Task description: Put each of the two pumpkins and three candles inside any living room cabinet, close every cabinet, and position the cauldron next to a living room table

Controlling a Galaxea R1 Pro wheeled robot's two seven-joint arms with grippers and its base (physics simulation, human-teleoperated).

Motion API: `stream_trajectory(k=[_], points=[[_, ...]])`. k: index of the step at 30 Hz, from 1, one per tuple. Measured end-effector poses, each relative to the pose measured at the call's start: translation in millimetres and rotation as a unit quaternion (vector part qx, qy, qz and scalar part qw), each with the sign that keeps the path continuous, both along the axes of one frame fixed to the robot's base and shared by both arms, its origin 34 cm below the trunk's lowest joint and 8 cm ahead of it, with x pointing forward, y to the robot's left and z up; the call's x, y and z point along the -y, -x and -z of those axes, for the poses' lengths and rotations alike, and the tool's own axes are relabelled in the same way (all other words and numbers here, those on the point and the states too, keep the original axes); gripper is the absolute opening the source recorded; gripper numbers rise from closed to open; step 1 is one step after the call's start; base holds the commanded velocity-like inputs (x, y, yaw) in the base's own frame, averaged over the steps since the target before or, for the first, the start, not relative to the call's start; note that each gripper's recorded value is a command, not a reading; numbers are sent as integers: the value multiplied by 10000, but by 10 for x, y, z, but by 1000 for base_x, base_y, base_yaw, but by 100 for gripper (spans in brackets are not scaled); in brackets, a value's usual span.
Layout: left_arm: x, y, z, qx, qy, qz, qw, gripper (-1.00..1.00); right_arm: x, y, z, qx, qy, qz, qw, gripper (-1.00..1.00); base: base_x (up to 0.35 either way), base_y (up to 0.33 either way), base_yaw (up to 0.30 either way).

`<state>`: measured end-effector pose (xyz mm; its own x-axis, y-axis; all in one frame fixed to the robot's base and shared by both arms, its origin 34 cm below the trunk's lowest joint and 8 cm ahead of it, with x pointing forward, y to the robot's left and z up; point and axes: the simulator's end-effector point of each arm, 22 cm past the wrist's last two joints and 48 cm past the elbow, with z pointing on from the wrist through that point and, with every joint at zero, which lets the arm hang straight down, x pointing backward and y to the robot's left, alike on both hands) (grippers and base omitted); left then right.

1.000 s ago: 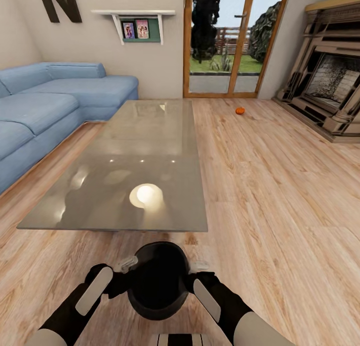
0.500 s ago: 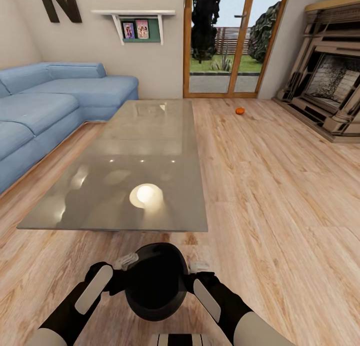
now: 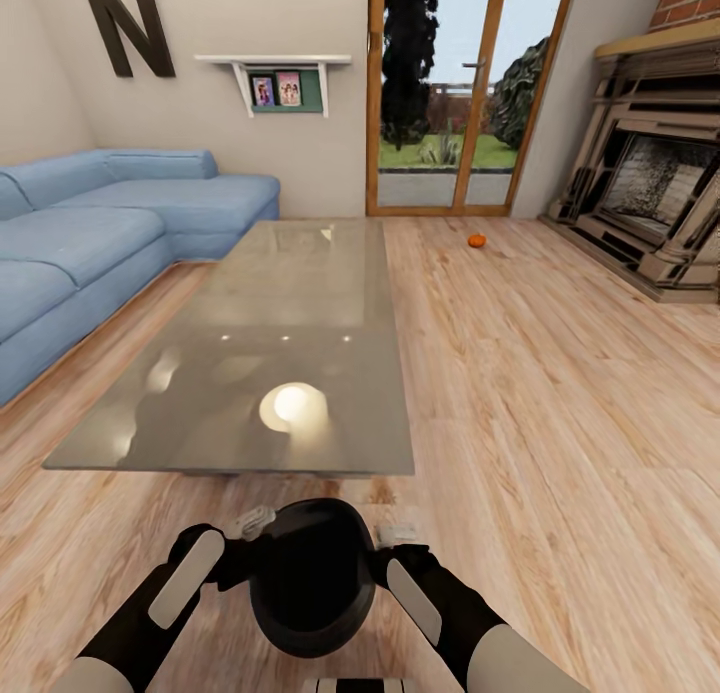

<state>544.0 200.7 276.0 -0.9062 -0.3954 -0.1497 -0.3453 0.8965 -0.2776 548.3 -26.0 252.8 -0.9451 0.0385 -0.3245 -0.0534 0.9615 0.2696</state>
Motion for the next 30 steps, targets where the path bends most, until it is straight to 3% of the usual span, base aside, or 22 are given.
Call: stream_trajectory(k=[18,30], points=[[37,-140,-355,341,24,-9,9994,100,-6,-160,-362,353,-22,0,9994,100,-1,0,0],[50,-220,-591,563,56,-21,9984,100,-17,-244,-600,577,-51,-22,9983,100,-129,0,0]])
